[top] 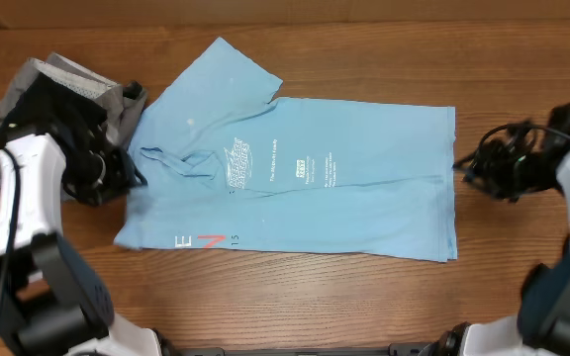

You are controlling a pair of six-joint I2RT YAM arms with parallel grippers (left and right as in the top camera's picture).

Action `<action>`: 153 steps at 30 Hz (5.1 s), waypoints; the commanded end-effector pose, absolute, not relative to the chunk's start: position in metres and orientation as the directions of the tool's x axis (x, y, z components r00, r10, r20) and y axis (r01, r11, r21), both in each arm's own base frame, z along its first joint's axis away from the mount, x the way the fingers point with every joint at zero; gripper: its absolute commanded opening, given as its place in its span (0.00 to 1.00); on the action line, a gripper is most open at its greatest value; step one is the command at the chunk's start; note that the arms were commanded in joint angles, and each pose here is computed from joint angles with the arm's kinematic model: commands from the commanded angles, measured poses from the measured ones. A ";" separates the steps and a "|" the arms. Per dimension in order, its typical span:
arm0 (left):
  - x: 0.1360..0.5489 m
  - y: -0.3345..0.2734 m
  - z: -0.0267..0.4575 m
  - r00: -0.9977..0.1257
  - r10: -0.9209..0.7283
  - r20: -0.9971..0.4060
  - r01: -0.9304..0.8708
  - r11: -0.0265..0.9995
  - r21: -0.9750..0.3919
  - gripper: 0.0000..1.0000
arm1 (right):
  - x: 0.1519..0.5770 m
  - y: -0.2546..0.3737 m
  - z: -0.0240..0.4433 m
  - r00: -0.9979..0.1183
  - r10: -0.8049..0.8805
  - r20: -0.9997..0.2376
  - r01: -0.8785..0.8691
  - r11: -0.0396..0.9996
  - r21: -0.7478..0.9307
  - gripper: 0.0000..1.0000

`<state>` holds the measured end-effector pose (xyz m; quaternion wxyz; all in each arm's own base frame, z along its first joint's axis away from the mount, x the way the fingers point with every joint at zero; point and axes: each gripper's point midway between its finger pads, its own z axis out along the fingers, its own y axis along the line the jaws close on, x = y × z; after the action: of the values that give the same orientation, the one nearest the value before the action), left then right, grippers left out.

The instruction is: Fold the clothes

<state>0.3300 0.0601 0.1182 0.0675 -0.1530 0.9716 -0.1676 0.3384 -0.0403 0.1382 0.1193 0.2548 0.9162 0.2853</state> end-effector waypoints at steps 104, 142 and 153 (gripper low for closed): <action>0.363 -0.033 0.148 -0.975 -0.086 -0.203 0.005 0.913 -0.407 0.60 | 0.272 -0.137 0.102 -0.507 0.856 0.103 0.861 0.499 0.098 0.48; 0.616 -0.089 -0.016 -0.737 0.033 -0.675 0.237 0.948 -0.212 0.38 | 0.346 -0.043 0.178 -0.827 0.559 -0.051 0.472 0.742 0.476 0.56; 0.592 -0.105 -0.012 -0.787 0.072 -0.613 0.310 0.905 -0.292 0.04 | 0.365 -0.055 0.181 -0.814 0.561 -0.149 0.441 0.764 0.471 0.56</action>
<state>0.6086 -0.0934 0.0063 0.3440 0.0886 0.9194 -0.1687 0.3576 -0.0502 0.1726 0.1168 0.2787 0.9270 0.2219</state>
